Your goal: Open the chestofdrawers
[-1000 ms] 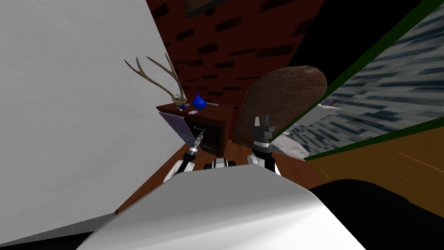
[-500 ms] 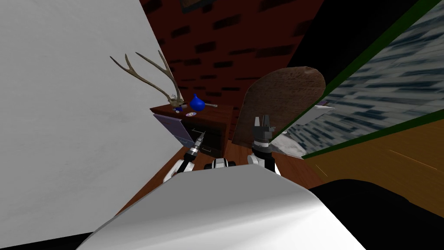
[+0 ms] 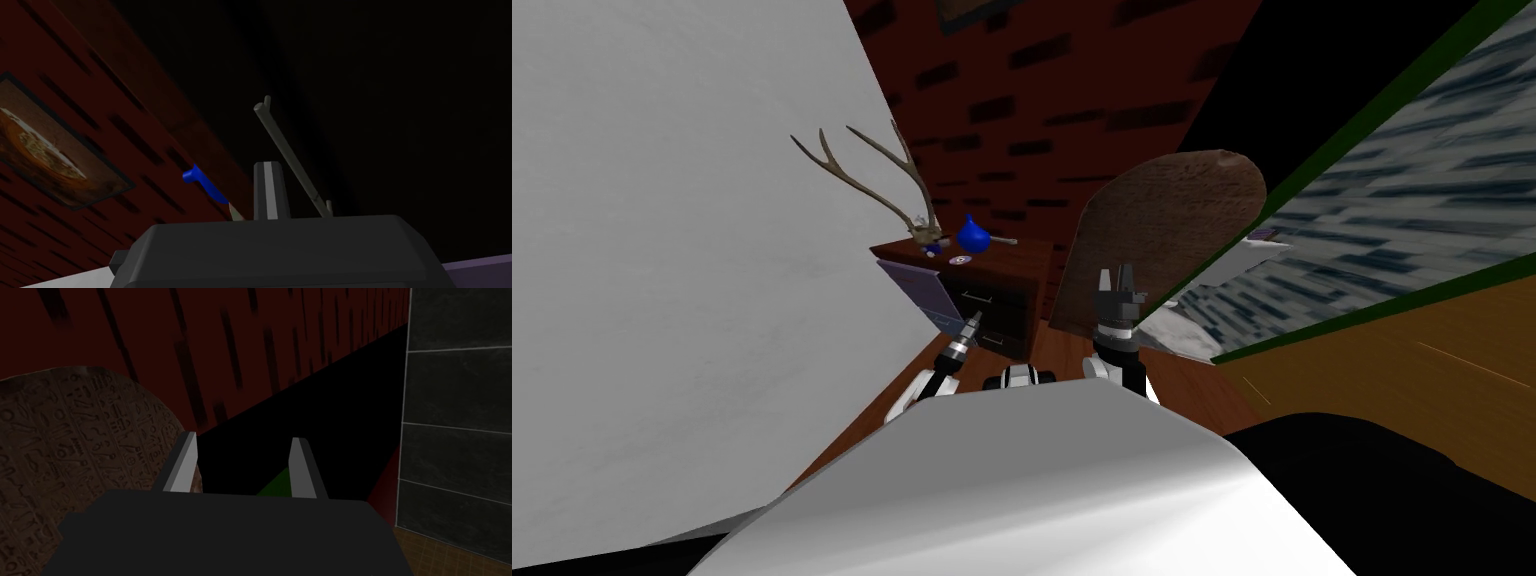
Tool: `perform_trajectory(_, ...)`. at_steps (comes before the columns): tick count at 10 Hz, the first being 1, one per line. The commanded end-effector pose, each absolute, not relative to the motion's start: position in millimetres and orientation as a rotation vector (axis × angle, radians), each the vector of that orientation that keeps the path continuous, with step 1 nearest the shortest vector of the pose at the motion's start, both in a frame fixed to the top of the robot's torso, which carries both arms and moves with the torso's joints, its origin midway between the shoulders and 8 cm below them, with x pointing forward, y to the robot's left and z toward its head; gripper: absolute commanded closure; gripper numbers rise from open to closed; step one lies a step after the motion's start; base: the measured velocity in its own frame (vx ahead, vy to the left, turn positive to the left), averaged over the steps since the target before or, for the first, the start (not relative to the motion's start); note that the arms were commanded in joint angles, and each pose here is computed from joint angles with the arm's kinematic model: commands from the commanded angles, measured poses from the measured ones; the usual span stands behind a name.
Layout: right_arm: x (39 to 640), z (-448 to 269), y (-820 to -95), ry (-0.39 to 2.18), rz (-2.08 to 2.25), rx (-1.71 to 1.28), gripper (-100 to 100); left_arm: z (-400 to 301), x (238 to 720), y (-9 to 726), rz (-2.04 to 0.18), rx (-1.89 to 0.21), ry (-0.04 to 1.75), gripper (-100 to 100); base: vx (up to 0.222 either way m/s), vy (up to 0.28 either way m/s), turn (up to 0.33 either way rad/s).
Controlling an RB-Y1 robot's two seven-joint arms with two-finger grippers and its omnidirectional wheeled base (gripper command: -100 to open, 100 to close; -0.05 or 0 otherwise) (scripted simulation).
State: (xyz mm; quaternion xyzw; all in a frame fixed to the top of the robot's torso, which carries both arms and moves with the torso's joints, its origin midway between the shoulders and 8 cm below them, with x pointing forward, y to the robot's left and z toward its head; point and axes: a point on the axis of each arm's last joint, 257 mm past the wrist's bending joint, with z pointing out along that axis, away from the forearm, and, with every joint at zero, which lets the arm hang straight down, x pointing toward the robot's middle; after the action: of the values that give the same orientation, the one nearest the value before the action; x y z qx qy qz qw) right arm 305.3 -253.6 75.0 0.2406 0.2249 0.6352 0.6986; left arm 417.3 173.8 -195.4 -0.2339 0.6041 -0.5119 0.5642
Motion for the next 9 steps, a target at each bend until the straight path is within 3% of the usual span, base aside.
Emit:
perform_trajectory(1, 305, 75, -254, 0.501, 1.416, 0.536, 0, -194, 415, 173, -1.208, -0.548, 1.422, 100, -0.088, 0.029, 0.004)
perform_trajectory(2, 305, 75, -254, 0.501, 1.416, 0.536, 0, -194, 418, 172, -1.209, -0.549, 1.415, -100, 0.074, -0.026, -0.064)
perform_trajectory(5, 305, 75, -254, 0.501, 1.416, 0.537, 0, -193, 424, 171, -1.212, -0.548, 1.404, -100, 0.17, -0.073, -0.037)
perform_trajectory(9, 305, 75, -254, 0.501, 1.416, 0.536, 0, -186, 423, 172, -1.21, -0.545, 1.405, -100, 0.086, -0.034, -0.006)
